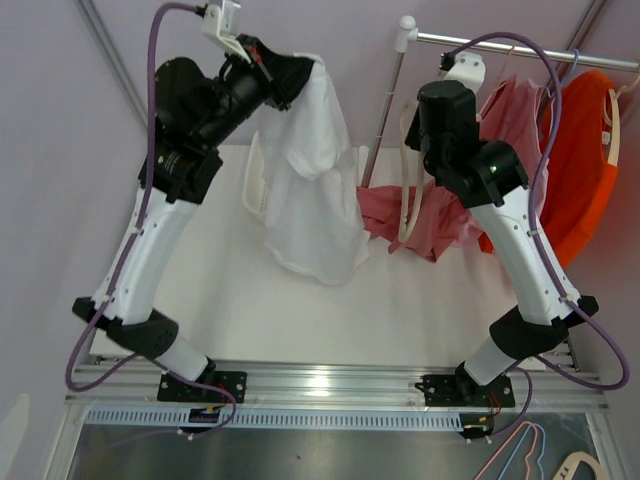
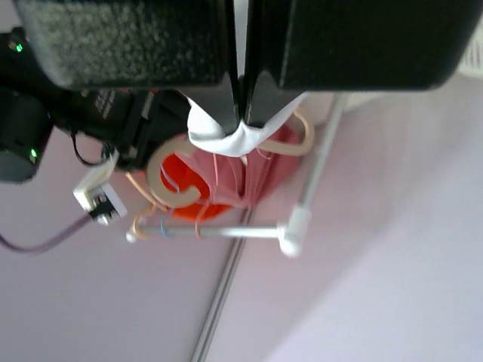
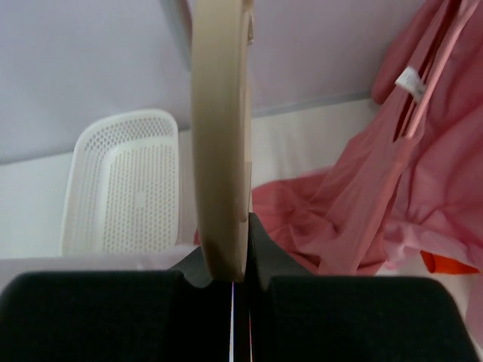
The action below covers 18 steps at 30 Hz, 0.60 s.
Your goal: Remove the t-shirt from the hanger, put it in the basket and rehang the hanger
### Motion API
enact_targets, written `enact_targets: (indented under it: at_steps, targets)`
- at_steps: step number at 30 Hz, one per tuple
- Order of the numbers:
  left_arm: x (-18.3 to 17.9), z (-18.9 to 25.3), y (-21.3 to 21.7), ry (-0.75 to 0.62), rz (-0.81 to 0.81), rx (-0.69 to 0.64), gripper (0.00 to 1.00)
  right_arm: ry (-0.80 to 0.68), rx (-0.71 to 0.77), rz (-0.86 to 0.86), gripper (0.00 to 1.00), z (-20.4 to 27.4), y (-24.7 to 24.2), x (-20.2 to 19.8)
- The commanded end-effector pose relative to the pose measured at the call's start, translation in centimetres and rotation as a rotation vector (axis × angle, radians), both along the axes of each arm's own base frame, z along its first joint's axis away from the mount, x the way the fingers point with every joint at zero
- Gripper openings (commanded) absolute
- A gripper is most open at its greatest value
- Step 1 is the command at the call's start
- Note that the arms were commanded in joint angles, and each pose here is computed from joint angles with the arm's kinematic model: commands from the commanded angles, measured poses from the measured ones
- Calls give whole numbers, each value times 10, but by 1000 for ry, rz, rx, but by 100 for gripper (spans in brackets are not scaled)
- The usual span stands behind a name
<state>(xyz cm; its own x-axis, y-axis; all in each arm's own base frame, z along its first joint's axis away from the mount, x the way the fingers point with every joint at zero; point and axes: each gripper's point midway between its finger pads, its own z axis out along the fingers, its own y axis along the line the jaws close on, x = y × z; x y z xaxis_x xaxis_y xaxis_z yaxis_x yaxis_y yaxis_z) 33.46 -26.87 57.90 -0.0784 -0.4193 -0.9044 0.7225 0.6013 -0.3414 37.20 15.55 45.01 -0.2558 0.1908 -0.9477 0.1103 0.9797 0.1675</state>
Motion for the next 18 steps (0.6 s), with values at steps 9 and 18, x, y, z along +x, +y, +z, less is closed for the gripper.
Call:
enact_targets:
  at_steps: [9,18]
  targets:
    - [111,42,4,-254,-16,-148,1,-284,18,-66,0,80,-28,46]
    - [167,70,38,-611,267,-172,1,-310,-25,-42,0,68,-34,105]
